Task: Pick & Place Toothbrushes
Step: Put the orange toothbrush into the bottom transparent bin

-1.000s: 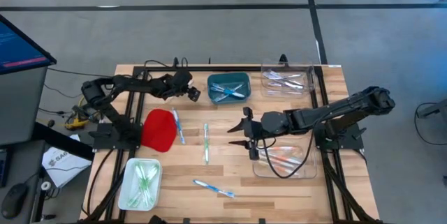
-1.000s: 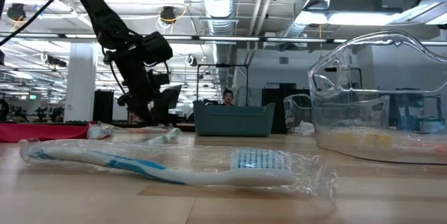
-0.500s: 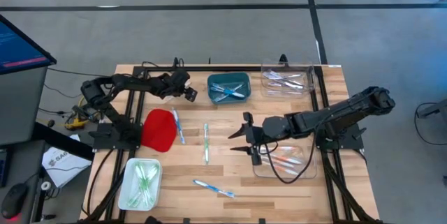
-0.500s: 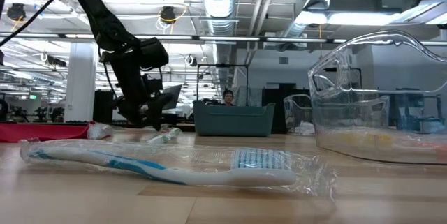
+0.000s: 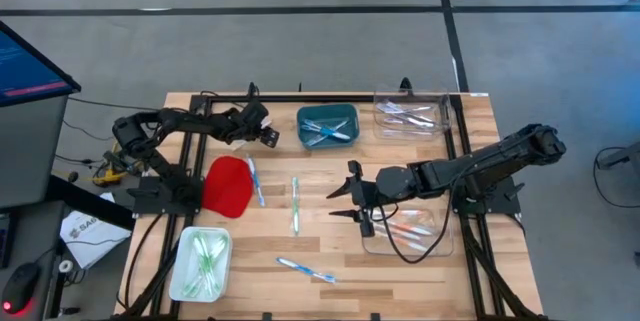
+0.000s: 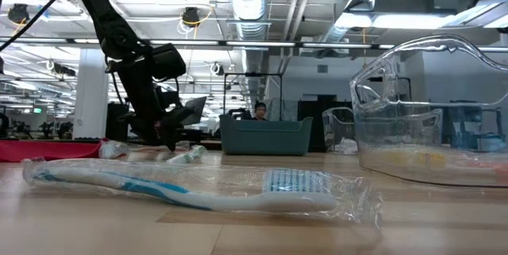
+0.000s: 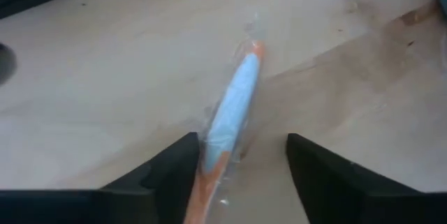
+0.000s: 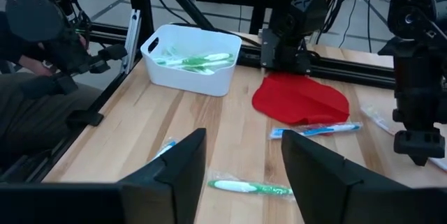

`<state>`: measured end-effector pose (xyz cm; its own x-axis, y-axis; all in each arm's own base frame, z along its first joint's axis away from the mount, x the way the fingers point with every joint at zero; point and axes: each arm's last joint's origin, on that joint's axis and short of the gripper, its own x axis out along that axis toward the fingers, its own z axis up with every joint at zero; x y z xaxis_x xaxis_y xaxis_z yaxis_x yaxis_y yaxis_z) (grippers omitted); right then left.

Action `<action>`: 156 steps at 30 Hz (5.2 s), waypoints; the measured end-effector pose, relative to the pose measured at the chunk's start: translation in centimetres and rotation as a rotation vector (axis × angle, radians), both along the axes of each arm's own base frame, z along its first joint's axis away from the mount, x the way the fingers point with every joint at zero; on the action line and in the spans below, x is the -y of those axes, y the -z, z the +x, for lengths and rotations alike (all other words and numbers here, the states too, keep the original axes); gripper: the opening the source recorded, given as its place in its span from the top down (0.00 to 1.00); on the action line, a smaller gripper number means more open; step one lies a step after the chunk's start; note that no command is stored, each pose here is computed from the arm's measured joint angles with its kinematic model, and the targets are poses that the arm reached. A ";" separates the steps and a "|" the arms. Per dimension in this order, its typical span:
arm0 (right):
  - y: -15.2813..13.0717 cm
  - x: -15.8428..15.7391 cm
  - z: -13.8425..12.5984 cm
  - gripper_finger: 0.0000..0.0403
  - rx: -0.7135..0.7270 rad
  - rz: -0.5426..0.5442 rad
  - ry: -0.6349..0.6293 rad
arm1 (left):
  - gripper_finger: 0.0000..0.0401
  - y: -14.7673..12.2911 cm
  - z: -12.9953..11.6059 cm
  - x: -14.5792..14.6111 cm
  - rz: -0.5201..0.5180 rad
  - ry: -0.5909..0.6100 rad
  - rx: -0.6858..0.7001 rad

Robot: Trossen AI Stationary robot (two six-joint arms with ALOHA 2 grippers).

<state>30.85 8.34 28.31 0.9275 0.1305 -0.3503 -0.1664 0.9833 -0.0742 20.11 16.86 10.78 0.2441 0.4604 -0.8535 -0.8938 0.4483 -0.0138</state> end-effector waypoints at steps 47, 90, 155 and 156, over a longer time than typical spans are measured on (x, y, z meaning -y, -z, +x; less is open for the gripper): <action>-0.2 0.6 0.3 0.58 0.028 0.013 0.025 | 0.96 -8.4 -0.5 10.5 0.216 0.700 0.289; 3.0 1.0 12.5 0.53 -0.564 -0.047 0.131 | 0.96 -7.6 3.8 22.3 0.067 1.005 0.437; 2.8 -0.9 12.2 0.96 -0.543 -0.073 0.194 | 0.59 -13.6 2.5 23.8 0.263 1.069 0.707; 2.7 -1.1 12.0 0.96 -0.536 -0.088 0.207 | 0.57 -14.0 2.2 24.0 0.277 1.085 0.720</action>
